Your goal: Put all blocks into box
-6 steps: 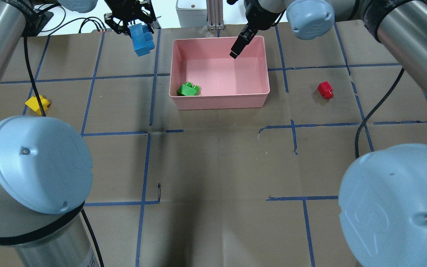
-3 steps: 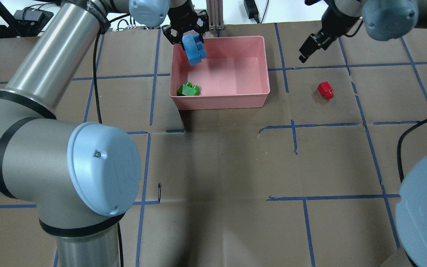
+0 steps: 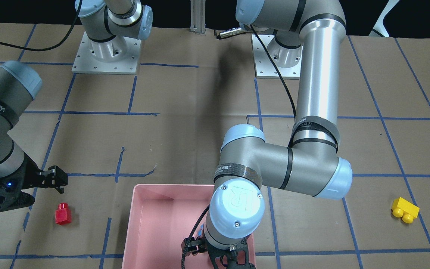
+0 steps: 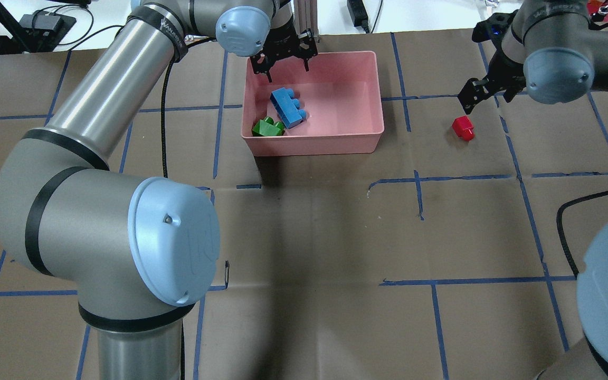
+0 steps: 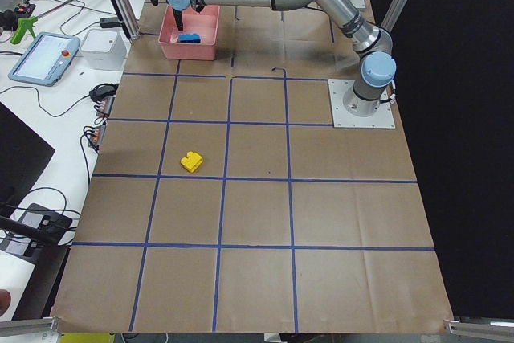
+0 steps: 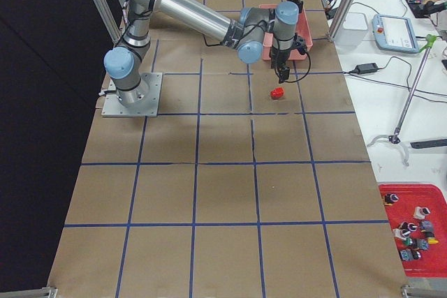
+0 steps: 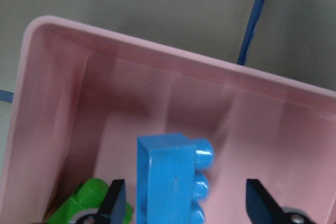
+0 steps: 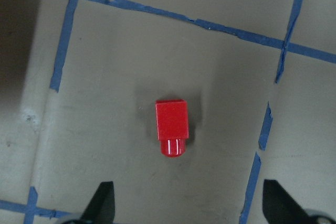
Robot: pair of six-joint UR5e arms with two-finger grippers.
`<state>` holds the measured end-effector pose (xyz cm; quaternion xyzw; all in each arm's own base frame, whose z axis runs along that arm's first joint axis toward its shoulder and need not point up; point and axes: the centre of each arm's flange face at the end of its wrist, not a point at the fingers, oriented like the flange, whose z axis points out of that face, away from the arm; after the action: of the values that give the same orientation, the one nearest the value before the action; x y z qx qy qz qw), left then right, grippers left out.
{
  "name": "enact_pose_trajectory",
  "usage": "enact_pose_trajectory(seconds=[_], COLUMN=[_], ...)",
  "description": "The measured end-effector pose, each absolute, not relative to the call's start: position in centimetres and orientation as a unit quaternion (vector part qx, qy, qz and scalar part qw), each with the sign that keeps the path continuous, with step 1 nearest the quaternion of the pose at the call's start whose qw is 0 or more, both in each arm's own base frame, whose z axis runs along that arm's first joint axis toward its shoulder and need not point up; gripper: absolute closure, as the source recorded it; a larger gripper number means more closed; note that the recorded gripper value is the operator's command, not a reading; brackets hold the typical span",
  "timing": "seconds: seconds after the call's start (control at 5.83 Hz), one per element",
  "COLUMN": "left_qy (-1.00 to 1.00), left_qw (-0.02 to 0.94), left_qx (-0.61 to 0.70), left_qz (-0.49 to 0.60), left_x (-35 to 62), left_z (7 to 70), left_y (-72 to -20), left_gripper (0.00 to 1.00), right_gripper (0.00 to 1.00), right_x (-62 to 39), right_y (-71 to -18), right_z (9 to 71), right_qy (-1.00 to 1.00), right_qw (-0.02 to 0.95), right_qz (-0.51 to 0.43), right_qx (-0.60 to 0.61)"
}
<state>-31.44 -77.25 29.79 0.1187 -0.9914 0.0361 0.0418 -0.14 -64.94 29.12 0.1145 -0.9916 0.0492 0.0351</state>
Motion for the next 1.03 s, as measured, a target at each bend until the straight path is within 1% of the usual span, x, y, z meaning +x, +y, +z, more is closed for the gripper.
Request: enact_pose_trajectory(seconds=[0.17,0.34,0.51,0.69,0.86,1.03], left_qy=[-0.991,-0.992,-0.994,-0.997,-0.999,-1.000], left_qw=[0.043,0.041,0.034,0.027,0.023,0.021], left_qx=[0.120,0.109,0.086,0.059,0.025,-0.003], left_qz=[0.048,0.055,0.051,0.040,0.028,0.021], left_x=[-30.2,-26.7,-21.3,-15.5,-9.2,-2.7], left_z=[32.8,37.1,41.6,44.5,45.6,45.4], left_y=[-77.0,-76.5,-75.7,-74.7,-73.8,-73.1], left_gripper=[0.01,0.01,0.01,0.01,0.01,0.01], right_gripper=[0.01,0.01,0.01,0.03,0.17,0.18], right_x=[-0.3,-0.4,-0.3,-0.2,-0.1,0.0], right_y=[-65.5,-66.1,-66.3,-65.9,-65.4,-65.1], right_z=[27.3,25.3,23.3,21.4,20.0,19.3], right_qy=[-0.992,-0.992,-0.992,-0.992,-0.993,-0.993], right_qw=[0.043,0.045,0.044,0.041,0.037,0.034], right_qz=[0.059,0.063,0.061,0.053,0.048,0.045], right_qx=[0.106,0.104,0.104,0.105,0.105,0.106])
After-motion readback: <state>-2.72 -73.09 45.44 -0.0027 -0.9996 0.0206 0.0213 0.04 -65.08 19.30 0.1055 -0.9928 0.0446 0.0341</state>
